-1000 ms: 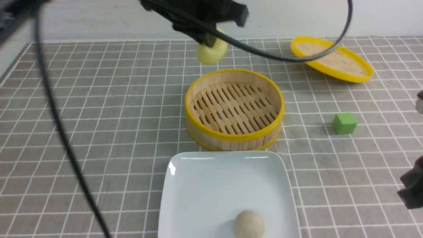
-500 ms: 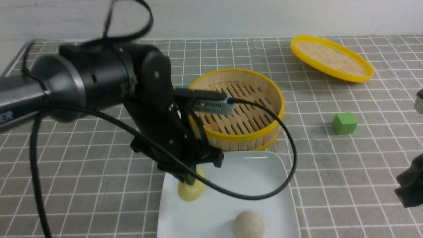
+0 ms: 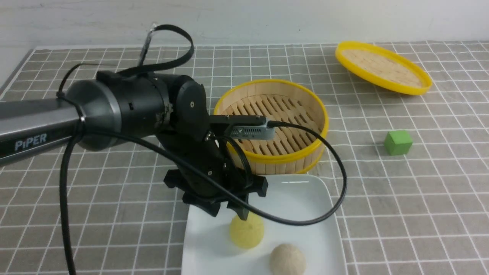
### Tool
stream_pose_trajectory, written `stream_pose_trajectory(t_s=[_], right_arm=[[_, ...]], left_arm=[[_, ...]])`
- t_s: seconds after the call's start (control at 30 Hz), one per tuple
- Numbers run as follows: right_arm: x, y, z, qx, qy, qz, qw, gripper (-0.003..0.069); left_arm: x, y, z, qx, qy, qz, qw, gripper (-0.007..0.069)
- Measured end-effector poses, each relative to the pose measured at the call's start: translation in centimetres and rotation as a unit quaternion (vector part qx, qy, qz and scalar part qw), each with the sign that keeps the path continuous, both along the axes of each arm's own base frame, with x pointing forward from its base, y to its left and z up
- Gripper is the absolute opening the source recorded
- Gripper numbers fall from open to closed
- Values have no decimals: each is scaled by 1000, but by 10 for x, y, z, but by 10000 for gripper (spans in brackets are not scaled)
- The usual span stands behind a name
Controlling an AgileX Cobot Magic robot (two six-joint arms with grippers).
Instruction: Put the steamed buns into the plate on the grey tablecloth.
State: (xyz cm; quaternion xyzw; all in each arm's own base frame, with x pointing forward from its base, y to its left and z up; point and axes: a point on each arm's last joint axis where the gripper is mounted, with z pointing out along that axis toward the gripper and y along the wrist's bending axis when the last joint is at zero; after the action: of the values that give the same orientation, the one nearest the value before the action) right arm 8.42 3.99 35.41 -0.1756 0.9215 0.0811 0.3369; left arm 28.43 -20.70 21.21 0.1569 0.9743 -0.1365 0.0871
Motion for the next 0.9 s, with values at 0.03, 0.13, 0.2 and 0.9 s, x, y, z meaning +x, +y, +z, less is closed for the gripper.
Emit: stream_pose_trajectory(t_s=[0.03,0.13,0.2,0.9], right_arm=[[-16,-9,3,26,-34,-9,999,32],[-40,-20,-2,78,-108,-19,991,32],[-43,-22,-11,109,-162,-18,981,32],[-17,-6,-62,168,-250,-8,954,43]], left_arm=[[0,0,0,0,-2,-3,1000,475],[3,-1,7,-1,-17,-13,1000,489],[6,-1,14,-1,-32,-18,999,484],[10,4,34,25,-80,-41,996,2]])
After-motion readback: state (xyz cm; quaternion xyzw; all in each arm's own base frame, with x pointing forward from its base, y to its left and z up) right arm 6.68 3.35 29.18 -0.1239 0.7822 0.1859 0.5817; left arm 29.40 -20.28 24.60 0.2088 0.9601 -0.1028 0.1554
